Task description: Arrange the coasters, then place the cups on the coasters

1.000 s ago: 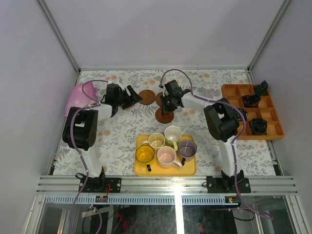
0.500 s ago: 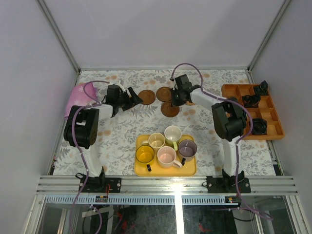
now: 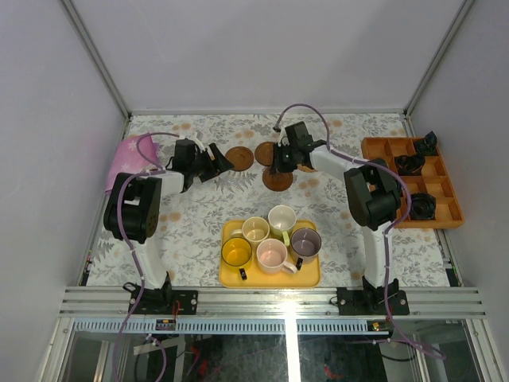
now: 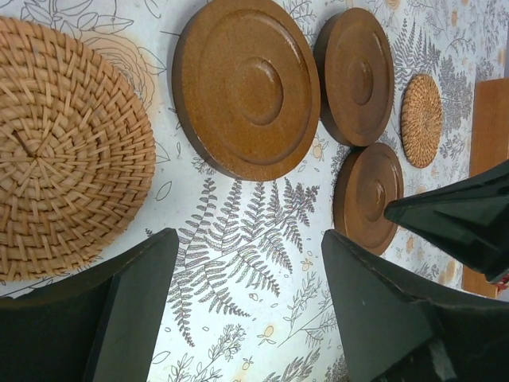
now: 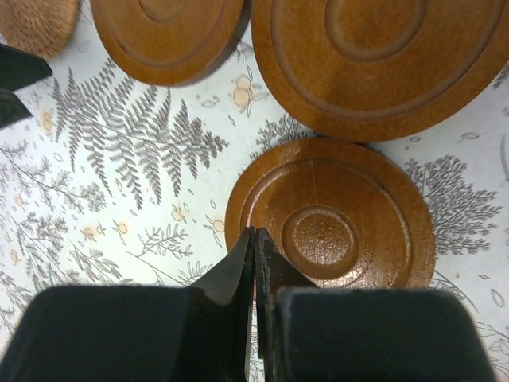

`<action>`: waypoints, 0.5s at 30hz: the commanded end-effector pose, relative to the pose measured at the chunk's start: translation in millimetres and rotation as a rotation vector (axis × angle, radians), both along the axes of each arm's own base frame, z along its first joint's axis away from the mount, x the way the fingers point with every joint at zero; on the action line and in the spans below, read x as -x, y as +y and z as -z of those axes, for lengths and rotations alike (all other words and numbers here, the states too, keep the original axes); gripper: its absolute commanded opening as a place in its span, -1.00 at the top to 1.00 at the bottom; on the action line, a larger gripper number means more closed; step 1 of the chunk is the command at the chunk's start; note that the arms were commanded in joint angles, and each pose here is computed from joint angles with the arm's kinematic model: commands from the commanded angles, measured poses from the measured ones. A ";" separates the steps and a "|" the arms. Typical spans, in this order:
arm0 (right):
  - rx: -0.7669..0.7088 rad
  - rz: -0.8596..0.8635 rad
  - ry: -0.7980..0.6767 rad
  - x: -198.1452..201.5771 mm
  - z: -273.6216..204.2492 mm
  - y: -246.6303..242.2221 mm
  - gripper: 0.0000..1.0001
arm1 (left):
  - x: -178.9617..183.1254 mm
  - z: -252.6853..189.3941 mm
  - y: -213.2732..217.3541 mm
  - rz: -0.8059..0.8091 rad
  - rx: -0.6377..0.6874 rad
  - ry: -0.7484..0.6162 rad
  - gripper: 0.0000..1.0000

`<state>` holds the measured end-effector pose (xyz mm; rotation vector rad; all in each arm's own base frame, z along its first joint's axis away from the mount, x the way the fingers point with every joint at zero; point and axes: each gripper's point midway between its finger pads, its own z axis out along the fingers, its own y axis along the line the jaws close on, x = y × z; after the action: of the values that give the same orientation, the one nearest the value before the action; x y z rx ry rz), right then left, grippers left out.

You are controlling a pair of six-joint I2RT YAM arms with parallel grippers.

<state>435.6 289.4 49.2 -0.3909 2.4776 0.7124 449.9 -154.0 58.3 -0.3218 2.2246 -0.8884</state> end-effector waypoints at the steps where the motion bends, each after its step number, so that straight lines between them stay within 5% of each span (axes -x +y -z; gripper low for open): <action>1: -0.044 -0.024 0.062 15.5 15.8 9.3 1.00 | -2.6 -14.0 0.5 0.001 -0.009 -0.066 -0.46; 15: 0.308 0.269 0.177 58.9 76.6 -103.9 1.00 | 0.9 -16.1 9.0 -0.018 -0.039 -0.065 -0.48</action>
<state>411.4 259.9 19.0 -0.2618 2.5454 0.6023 446.8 -149.7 58.5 -0.3266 2.2240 -0.8588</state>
